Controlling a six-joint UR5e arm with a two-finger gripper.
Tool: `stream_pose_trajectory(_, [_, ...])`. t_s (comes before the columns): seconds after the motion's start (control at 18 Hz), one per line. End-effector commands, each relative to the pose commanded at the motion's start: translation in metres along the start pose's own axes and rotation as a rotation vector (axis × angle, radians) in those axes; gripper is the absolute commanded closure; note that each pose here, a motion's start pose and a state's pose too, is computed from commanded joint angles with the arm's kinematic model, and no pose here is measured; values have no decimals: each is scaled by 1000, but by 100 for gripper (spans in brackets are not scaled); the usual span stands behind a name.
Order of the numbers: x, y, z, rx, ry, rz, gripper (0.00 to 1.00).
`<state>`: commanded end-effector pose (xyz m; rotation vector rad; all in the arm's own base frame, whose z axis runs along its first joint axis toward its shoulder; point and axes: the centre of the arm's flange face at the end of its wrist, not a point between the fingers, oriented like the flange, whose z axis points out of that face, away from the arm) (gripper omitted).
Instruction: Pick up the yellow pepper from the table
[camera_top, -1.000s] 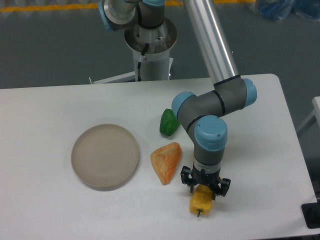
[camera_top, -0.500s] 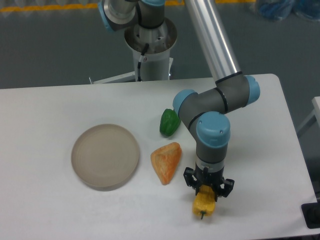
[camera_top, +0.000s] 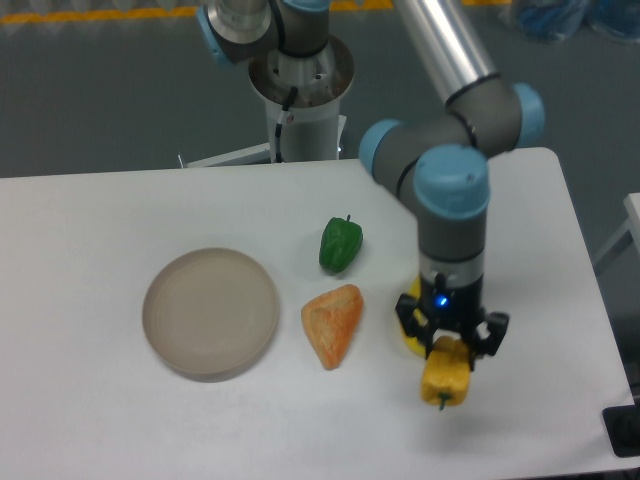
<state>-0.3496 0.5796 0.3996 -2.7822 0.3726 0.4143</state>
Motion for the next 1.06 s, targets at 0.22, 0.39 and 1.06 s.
stream_pose_trajectory(0.22, [-1, 26, 2, -24, 11, 65, 58])
stream_pose_trajectory(0.39, [0, 25, 1, -29, 8, 68, 58])
stream_pose_trajectory(1.06, [0, 25, 4, -42, 2, 68, 58])
